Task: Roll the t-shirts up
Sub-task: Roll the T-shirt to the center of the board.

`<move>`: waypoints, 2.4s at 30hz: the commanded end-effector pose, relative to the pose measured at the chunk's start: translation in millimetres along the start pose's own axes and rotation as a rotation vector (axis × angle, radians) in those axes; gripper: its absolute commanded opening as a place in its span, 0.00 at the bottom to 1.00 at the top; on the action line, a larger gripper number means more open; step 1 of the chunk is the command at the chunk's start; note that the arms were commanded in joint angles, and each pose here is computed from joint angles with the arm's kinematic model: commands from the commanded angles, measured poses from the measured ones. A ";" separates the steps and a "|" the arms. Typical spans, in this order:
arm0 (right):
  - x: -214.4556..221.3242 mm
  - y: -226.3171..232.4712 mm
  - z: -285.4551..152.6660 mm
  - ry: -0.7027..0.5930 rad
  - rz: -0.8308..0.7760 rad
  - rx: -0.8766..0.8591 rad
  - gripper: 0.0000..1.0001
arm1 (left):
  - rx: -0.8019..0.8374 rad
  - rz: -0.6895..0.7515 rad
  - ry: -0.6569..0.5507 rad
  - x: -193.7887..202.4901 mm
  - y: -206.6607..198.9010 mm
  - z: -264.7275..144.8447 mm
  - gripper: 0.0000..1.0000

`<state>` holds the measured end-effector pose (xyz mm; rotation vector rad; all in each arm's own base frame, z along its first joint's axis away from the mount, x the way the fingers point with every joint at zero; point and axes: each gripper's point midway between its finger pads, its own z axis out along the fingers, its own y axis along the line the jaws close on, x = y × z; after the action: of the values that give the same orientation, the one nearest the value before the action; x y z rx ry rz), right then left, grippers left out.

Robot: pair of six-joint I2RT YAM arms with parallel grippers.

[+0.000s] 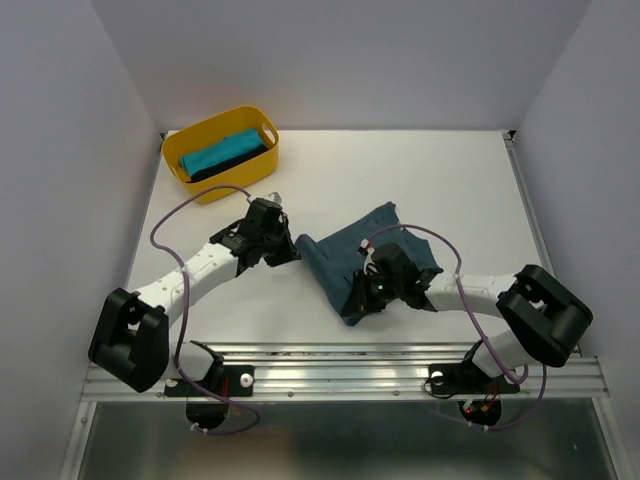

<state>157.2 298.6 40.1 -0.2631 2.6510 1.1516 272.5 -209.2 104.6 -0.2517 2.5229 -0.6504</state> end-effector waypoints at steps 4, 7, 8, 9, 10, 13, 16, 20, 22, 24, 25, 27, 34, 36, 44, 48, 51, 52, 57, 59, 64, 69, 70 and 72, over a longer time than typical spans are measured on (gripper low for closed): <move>-2.8 4.3 -1.3 0.040 0.028 -0.091 0.01 | 0.095 0.071 0.016 4.6 -19.2 -0.2 0.00; -4.0 2.8 -1.6 0.055 0.042 -0.110 0.01 | 0.128 0.080 0.042 8.7 -26.0 3.5 0.00; -2.8 2.2 -0.5 0.062 0.044 -0.111 0.01 | 0.129 0.083 0.044 8.6 -27.0 5.0 0.00; -4.7 0.9 -0.9 0.060 0.048 -0.113 0.01 | 0.127 0.086 0.052 10.2 -27.0 7.6 0.00; -3.3 2.2 -1.1 0.069 0.046 -0.123 0.01 | 0.131 0.091 0.052 10.0 -29.4 8.0 0.00; -2.1 2.9 -1.1 0.080 0.063 -0.149 0.01 | 0.145 0.098 0.053 10.5 -33.9 14.3 0.00; -3.6 -0.6 -2.3 0.081 0.079 -0.160 0.01 | 0.159 0.100 0.086 16.3 -36.7 22.8 0.00; -3.9 -5.1 -4.9 0.082 0.098 -0.167 0.01 | 0.156 0.099 0.097 16.7 -39.4 34.6 0.00; -4.8 -6.3 -6.8 0.081 0.104 -0.171 0.01 | 0.163 0.099 0.100 14.9 -43.3 40.0 0.00; -6.2 -6.9 -8.5 0.077 0.110 -0.174 0.01 | 0.168 0.103 0.100 14.0 -46.6 42.8 0.00; -5.2 -7.0 -9.4 0.077 0.110 -0.174 0.01 | 0.171 0.105 0.100 12.7 -49.6 44.9 0.00; -4.0 -7.6 -9.9 0.078 0.111 -0.174 0.01 | 0.179 0.109 0.102 11.6 -54.4 47.5 0.00; -2.4 -14.2 -9.8 0.073 0.125 -0.157 0.01 | 0.182 0.128 0.123 12.9 -60.4 59.4 0.00; -1.9 -15.1 -9.8 0.072 0.126 -0.154 0.01 | 0.172 0.132 0.141 16.8 -58.3 66.7 0.00; 1.7 -18.3 -13.7 0.060 0.128 -0.136 0.09 | 0.158 0.140 0.173 26.4 -52.6 85.8 0.00; -1.0 -19.0 -25.0 0.035 0.117 -0.081 0.52 | 0.157 0.146 0.186 31.4 -50.3 86.2 0.00; -7.7 -12.3 -44.2 -0.001 0.086 -0.033 0.70 | 0.162 0.152 0.188 33.4 -50.5 83.2 0.00; -3.6 -13.6 -50.3 0.010 0.095 -0.007 0.73 | 0.166 0.152 0.191 33.9 -51.2 82.2 0.00; -20.2 3.9 -86.1 -0.061 0.031 0.055 0.81 | 0.190 0.164 0.197 35.8 -57.6 77.9 0.00; -24.3 -2.4 -96.5 -0.091 0.037 0.130 0.81 | 0.197 0.169 0.196 36.1 -61.1 76.5 0.00; -62.9 6.4 -119.6 -0.245 0.031 0.216 0.63 | 0.207 0.177 0.193 35.2 -66.2 75.0 0.00; -81.0 11.4 -115.1 -0.323 0.024 0.268 0.42 | 0.212 0.177 0.200 37.9 -69.5 75.6 0.00; -84.7 9.7 -114.2 -0.334 0.028 0.280 0.38 | 0.211 0.178 0.202 38.7 -69.6 75.4 0.00; -85.1 14.4 -104.2 -0.320 0.012 0.273 0.26 | 0.211 0.177 0.205 39.9 -70.3 76.0 0.00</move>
<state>206.2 230.0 140.2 -0.0260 2.5152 0.8187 280.8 -299.6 44.7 0.0601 2.6512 -0.8488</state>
